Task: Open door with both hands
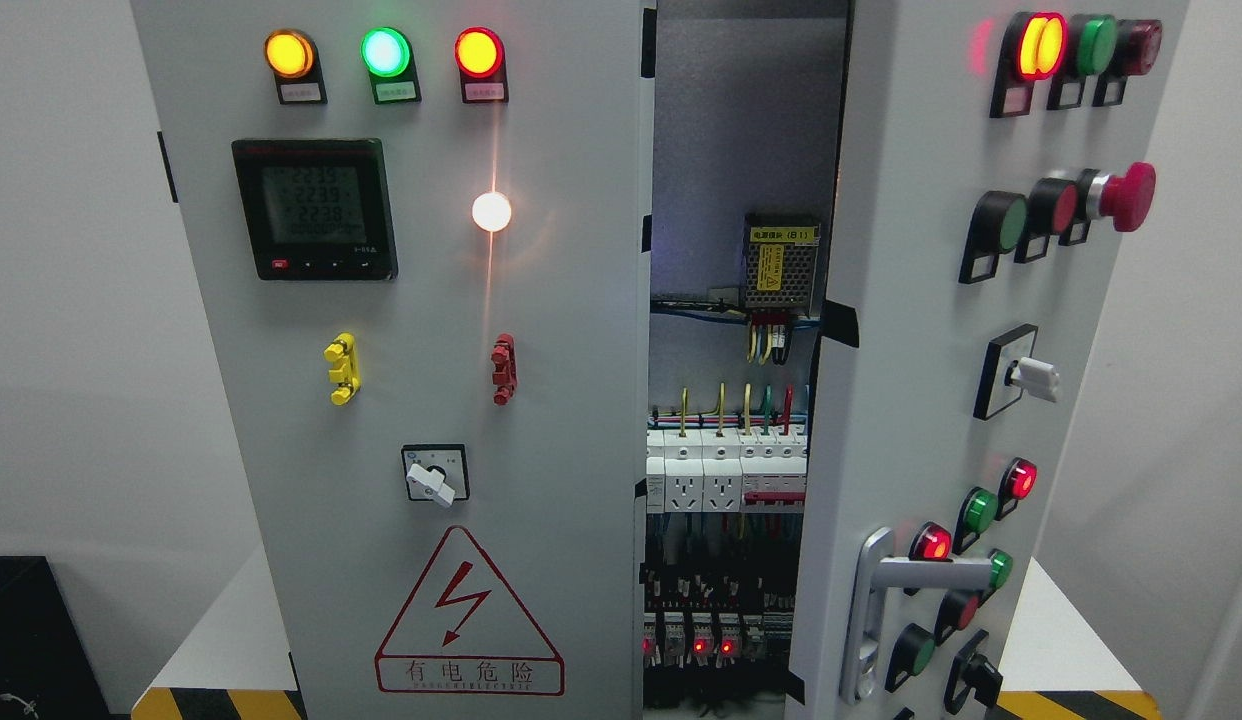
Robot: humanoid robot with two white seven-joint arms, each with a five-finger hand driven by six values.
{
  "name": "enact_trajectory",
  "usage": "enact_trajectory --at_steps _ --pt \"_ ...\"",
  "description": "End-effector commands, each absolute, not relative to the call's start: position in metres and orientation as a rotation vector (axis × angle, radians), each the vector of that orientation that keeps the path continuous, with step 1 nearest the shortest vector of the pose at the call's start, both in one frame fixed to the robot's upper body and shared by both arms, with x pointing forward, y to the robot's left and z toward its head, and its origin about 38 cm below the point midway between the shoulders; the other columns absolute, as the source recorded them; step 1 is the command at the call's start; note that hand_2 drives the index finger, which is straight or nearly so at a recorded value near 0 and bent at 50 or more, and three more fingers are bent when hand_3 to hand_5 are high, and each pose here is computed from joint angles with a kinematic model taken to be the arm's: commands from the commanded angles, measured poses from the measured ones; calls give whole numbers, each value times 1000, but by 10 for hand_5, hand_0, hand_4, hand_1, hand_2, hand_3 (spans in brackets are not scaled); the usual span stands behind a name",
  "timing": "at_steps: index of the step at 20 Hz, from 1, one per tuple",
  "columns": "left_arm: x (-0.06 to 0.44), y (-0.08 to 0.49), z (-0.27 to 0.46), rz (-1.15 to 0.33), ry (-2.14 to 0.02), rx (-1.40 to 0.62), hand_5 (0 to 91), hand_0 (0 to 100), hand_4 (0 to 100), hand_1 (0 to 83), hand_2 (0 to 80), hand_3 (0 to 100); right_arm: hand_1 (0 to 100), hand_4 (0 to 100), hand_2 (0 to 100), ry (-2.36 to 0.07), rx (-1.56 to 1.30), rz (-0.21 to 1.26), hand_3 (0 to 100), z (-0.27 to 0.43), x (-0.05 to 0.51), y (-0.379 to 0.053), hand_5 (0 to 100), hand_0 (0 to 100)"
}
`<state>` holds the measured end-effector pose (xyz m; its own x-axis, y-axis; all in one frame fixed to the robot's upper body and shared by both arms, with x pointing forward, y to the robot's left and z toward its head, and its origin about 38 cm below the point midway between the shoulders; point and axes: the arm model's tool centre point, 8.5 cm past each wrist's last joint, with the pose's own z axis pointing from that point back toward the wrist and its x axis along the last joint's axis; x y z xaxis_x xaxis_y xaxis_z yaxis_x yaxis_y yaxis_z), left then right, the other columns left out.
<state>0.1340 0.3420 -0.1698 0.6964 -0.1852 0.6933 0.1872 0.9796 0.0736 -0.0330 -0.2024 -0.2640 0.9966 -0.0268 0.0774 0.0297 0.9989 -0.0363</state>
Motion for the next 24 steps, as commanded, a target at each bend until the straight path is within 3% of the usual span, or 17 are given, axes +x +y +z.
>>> enact_trajectory --at_steps 1,8,14,24 --pt "238 286 0 -586 -1278 -206 0 0 0 0 0 0 0 0 0 -78 -33 -29 0 -264 -33 -202 0 0" --pt "278 261 101 -765 -1471 -373 0 0 0 0 0 0 0 0 0 -78 -33 -27 0 -264 -33 -202 0 0" --pt "310 251 191 -736 -1632 -557 0 0 0 0 0 0 0 0 0 -78 -36 -28 0 -264 -33 -203 0 0" --pt "330 208 262 -860 -1740 -738 0 0 0 0 0 0 0 0 0 -78 -35 -29 0 -264 -33 -202 0 0"
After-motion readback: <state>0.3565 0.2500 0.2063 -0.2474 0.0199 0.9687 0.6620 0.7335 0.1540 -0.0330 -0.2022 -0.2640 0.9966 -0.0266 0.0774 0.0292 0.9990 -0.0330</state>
